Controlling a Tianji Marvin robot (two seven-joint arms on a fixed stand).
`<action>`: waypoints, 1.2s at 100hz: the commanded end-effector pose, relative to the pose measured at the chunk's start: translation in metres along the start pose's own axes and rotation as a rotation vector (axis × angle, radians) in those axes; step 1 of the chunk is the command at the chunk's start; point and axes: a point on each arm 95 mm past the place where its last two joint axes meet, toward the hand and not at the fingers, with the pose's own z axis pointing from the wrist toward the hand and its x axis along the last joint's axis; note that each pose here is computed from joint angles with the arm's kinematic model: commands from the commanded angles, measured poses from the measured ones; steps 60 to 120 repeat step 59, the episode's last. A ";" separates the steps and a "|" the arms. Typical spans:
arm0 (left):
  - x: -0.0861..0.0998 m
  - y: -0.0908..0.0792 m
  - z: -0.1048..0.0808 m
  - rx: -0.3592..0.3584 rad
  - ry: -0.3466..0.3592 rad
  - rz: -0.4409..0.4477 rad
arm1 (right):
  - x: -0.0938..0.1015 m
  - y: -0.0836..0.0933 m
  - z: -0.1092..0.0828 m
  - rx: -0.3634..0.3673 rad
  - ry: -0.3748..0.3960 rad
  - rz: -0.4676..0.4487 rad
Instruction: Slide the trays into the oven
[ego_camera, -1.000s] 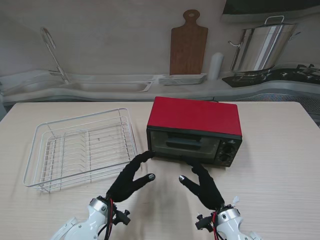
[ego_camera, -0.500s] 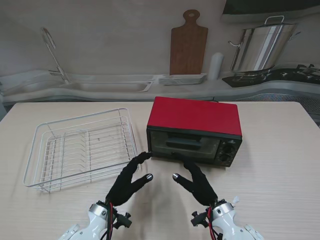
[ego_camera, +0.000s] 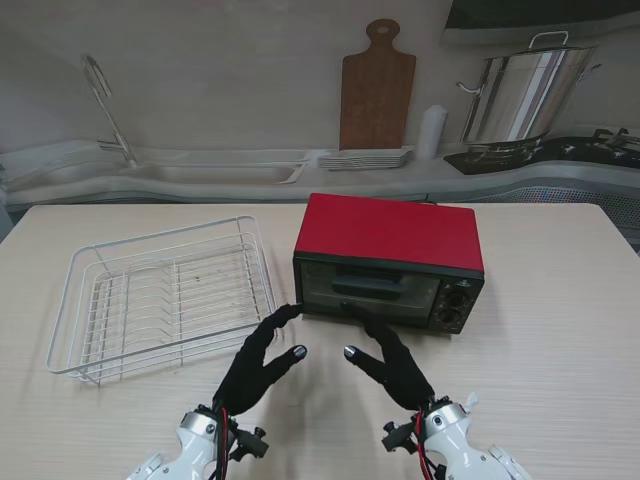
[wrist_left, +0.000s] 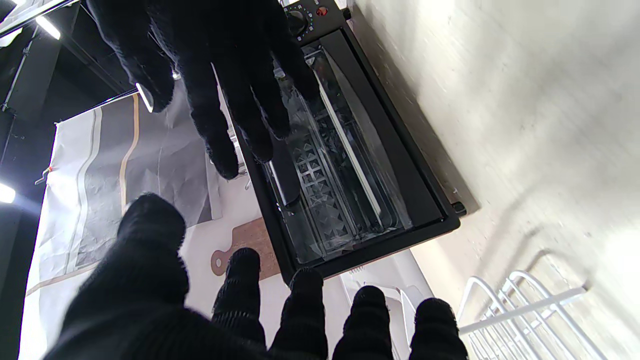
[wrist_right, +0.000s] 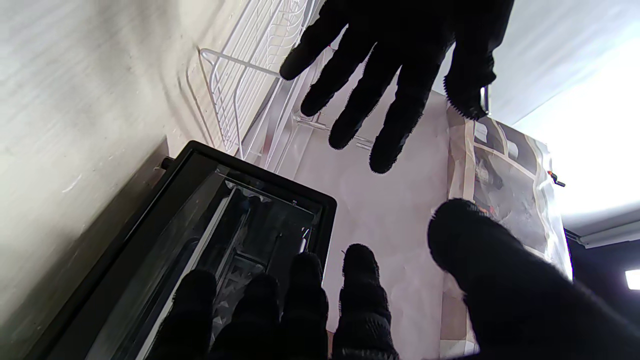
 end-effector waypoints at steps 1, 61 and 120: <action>0.004 0.006 -0.003 -0.021 -0.003 -0.011 | 0.000 -0.005 -0.004 0.023 0.002 0.007; 0.005 0.009 -0.003 -0.022 0.014 0.019 | -0.002 -0.001 -0.007 0.020 0.006 0.012; 0.005 0.009 -0.003 -0.022 0.014 0.019 | -0.002 -0.001 -0.007 0.020 0.006 0.012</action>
